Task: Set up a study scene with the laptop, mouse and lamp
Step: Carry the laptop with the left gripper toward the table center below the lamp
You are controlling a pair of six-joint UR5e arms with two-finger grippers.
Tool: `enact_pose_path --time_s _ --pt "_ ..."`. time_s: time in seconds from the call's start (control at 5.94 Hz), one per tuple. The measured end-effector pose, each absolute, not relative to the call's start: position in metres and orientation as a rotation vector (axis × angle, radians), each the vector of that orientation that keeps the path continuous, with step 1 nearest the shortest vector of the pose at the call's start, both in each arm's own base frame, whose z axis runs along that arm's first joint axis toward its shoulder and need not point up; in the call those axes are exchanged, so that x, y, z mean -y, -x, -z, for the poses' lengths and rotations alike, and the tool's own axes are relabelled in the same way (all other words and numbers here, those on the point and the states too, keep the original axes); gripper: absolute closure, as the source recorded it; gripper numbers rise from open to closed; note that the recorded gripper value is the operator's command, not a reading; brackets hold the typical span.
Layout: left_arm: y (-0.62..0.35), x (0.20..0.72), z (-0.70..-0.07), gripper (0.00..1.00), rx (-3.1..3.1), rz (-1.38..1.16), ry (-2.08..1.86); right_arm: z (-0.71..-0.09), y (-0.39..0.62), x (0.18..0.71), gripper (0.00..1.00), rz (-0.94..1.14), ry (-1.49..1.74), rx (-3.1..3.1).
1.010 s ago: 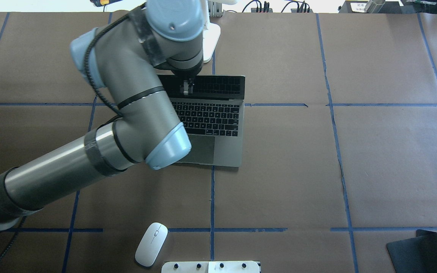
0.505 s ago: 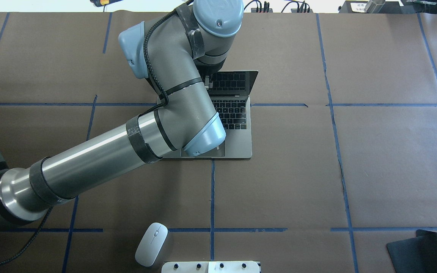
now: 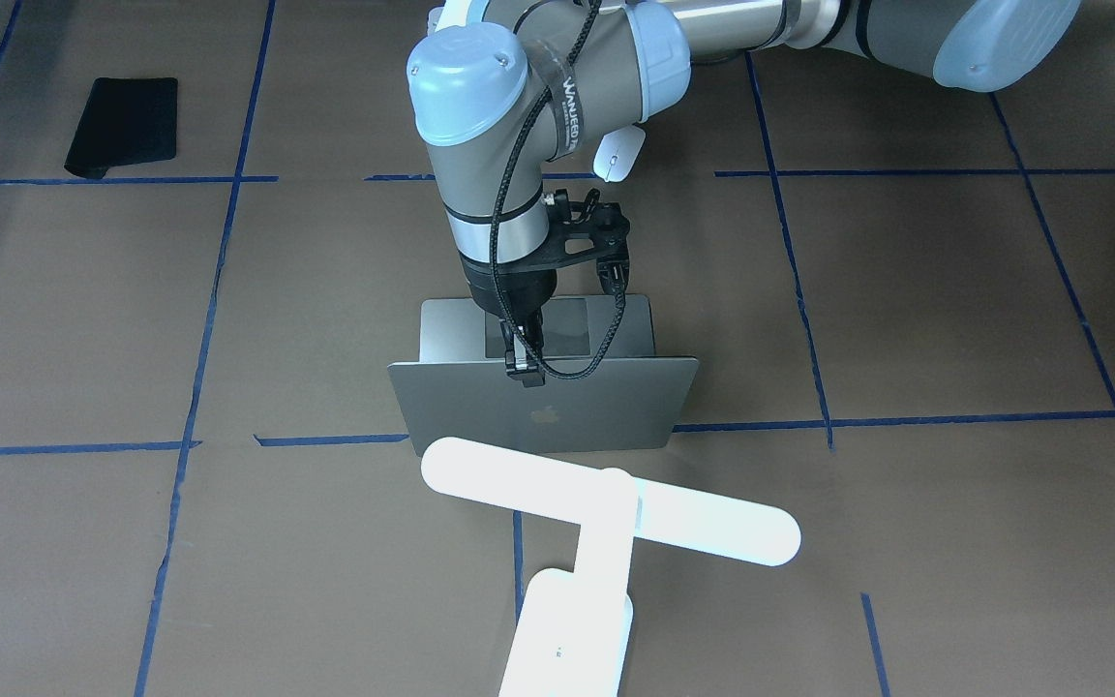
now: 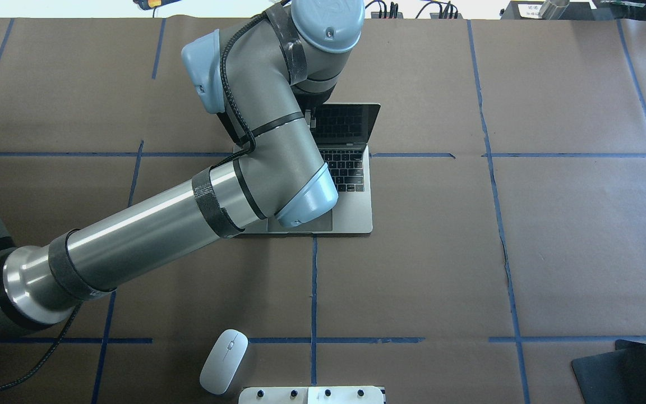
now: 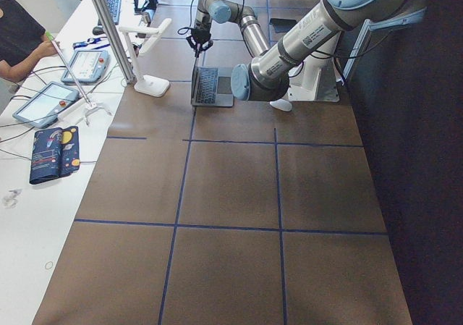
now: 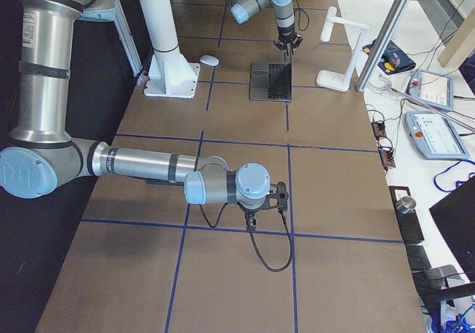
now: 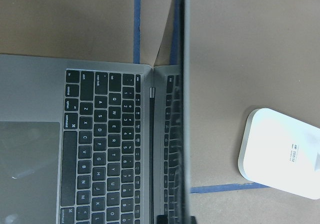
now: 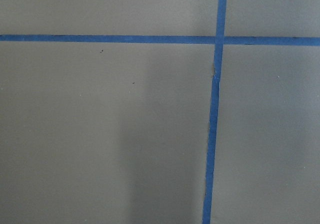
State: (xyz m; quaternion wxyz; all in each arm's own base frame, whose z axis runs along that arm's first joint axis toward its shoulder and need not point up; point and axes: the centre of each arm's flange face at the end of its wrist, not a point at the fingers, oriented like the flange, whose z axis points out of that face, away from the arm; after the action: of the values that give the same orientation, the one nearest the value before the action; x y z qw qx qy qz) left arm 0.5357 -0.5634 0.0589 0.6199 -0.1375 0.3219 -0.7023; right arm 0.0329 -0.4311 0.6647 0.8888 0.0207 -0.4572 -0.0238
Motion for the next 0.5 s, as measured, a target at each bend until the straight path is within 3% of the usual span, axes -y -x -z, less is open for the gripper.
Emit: enact_pose_path --time_s 0.5 --pt "-0.515 0.569 -0.045 0.28 -0.786 1.555 0.285 -0.654 -0.028 0.437 0.00 0.082 -0.081 0.951"
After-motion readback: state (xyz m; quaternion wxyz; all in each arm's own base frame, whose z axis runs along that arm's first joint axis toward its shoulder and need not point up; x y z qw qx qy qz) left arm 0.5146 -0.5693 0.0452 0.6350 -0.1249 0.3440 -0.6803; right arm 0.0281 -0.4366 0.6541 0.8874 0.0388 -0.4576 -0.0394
